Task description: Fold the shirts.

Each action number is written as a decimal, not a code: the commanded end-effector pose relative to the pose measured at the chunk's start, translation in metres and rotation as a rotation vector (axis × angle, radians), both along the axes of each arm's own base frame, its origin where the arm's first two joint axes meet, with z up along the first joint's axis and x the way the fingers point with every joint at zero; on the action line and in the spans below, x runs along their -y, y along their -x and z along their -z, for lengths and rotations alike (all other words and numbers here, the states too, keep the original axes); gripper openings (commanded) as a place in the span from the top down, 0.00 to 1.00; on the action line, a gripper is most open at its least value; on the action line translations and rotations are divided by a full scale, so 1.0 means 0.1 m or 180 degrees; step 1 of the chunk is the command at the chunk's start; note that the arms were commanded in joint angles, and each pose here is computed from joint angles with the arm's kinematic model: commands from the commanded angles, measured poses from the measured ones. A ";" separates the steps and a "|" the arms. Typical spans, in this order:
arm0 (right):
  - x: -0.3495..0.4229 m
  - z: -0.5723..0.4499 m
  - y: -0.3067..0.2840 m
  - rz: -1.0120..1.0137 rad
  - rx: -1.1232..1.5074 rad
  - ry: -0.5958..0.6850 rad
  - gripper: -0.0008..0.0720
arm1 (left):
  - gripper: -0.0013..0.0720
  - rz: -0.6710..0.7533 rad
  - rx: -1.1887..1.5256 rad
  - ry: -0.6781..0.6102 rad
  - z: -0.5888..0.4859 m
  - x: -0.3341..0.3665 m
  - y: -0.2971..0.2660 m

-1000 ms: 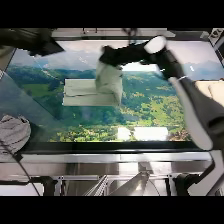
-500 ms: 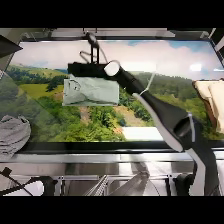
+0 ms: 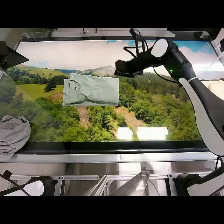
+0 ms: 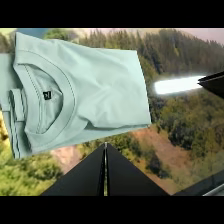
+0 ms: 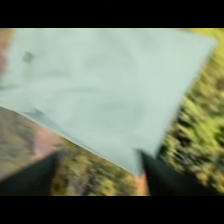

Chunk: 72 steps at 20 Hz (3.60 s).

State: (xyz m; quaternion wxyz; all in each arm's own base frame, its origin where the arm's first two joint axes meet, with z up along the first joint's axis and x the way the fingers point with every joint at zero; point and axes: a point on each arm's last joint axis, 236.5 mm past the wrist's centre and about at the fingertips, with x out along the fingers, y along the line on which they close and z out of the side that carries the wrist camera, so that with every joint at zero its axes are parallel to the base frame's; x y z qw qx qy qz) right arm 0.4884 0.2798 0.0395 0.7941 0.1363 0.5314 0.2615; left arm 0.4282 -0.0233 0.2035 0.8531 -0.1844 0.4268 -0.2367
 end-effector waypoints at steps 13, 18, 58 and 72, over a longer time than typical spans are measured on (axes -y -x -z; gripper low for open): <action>-0.35 1.36 -0.16 0.0373 -0.1054 -0.0653 0.30 | 0.96 0.0077 0.0004 -0.0039 0.03 0.01 0.03; -0.67 1.24 -0.23 0.0228 -0.0897 -0.0743 0.34 | 0.96 0.0092 0.0015 -0.0048 0.03 0.01 0.03; 5.26 -3.16 0.35 0.2167 0.2505 -0.1452 0.97 | 0.96 0.0875 -0.0070 -0.0022 0.05 1.05 0.26; 5.61 -2.83 -0.70 0.2452 0.3334 -0.0075 0.97 | 0.96 0.0922 0.0202 -0.0033 -0.04 1.36 0.14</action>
